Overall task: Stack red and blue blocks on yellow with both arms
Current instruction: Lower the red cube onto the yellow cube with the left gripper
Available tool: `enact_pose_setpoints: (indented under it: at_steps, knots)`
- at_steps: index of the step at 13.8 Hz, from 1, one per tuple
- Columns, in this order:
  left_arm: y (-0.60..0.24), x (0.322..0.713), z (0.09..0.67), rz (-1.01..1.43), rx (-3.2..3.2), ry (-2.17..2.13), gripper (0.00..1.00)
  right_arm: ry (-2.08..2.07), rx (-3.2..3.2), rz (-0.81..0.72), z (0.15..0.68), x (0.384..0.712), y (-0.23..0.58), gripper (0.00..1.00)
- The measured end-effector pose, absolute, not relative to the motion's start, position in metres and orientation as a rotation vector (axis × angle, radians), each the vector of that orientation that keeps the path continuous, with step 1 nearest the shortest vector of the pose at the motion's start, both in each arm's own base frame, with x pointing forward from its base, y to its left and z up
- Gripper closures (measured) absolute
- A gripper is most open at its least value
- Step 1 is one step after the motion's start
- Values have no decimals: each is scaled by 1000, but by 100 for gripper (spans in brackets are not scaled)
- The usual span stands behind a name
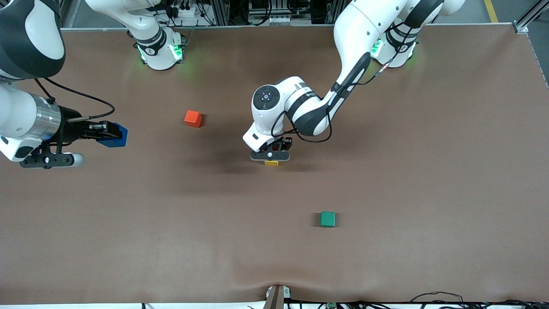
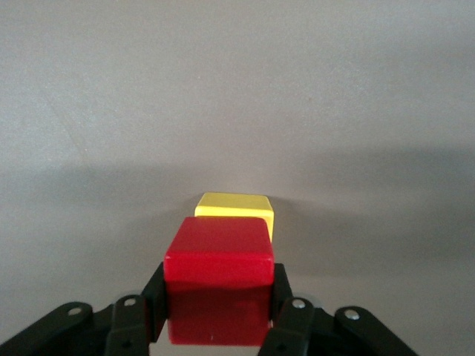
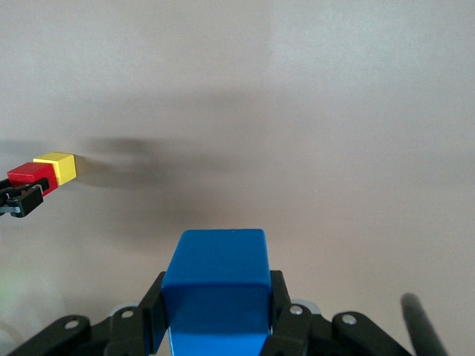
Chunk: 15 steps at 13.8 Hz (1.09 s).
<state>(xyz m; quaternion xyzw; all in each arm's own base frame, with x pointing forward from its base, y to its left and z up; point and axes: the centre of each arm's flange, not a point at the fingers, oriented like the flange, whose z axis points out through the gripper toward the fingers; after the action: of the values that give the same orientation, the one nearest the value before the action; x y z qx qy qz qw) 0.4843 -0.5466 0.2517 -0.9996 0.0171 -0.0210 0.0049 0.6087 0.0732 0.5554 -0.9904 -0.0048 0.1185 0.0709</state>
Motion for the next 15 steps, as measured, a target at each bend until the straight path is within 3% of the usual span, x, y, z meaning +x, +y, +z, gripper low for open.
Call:
enact_pose_setpoints:
  at_steps: [15]
  knots:
    - [-550,481,251,-65,-3130,64,44,63,-2989,369,553,608,86,44]
